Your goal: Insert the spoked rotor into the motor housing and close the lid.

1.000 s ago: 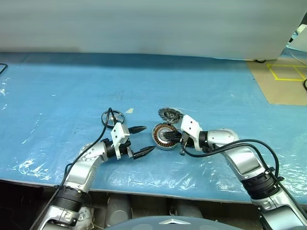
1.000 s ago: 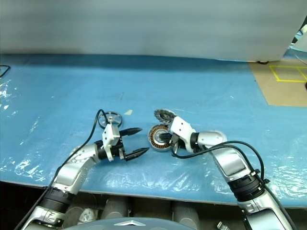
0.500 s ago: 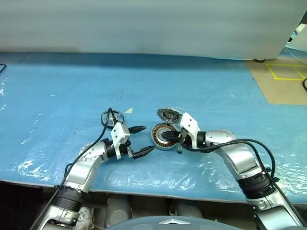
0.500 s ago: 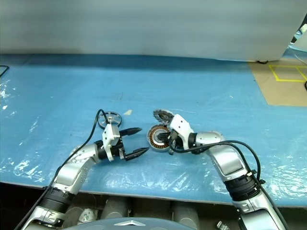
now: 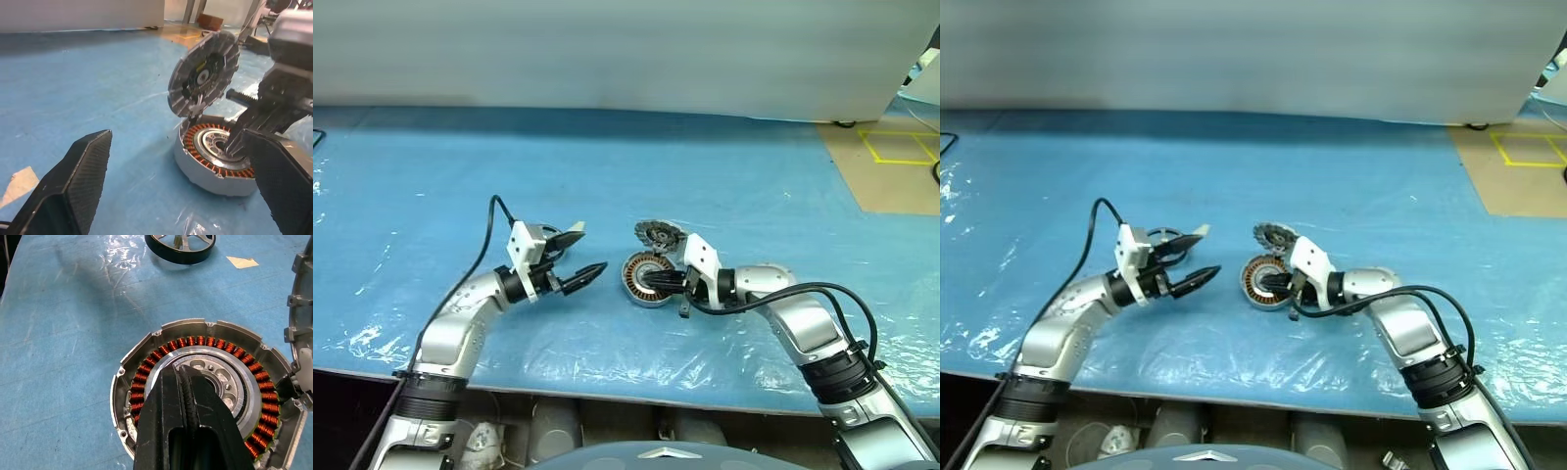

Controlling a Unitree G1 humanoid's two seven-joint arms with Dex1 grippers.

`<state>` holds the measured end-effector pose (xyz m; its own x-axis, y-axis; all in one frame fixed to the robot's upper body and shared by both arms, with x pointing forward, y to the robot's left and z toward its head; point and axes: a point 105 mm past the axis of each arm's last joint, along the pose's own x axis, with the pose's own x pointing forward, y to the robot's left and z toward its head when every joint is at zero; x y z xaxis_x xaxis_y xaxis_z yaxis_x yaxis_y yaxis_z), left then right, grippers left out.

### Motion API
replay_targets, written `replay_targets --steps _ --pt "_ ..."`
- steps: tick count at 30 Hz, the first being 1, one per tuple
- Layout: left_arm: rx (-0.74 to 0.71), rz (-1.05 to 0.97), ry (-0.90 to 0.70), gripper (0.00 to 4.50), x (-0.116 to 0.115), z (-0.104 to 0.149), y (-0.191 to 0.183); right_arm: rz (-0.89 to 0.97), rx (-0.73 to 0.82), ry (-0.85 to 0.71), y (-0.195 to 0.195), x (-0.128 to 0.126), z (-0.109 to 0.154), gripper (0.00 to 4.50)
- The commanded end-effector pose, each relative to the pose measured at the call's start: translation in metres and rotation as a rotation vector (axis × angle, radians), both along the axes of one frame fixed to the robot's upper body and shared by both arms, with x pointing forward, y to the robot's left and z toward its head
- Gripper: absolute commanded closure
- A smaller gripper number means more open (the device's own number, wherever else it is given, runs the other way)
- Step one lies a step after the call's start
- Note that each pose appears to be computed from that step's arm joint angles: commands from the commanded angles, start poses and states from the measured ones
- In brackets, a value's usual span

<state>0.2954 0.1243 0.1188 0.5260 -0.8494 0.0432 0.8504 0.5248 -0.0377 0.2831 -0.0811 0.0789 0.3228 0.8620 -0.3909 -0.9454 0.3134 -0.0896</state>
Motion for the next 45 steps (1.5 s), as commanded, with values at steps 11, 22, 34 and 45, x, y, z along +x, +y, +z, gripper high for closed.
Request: replay_targets --steps 11,22,34,45 --pt "0.26 0.002 0.067 1.88 0.018 0.04 0.074 0.128 0.048 -0.047 0.04 -0.005 0.01 4.5" --pt "0.39 0.08 0.262 1.88 0.035 0.031 0.103 0.15 0.111 -0.051 0.065 -0.002 0.006 4.5" --pt "0.543 0.133 0.175 1.88 0.066 0.02 0.08 0.11 0.137 -0.039 0.071 -0.005 -0.003 4.5" --pt "0.586 0.101 0.195 1.88 0.064 0.011 0.076 0.091 0.134 -0.038 0.073 -0.006 -0.008 4.5"
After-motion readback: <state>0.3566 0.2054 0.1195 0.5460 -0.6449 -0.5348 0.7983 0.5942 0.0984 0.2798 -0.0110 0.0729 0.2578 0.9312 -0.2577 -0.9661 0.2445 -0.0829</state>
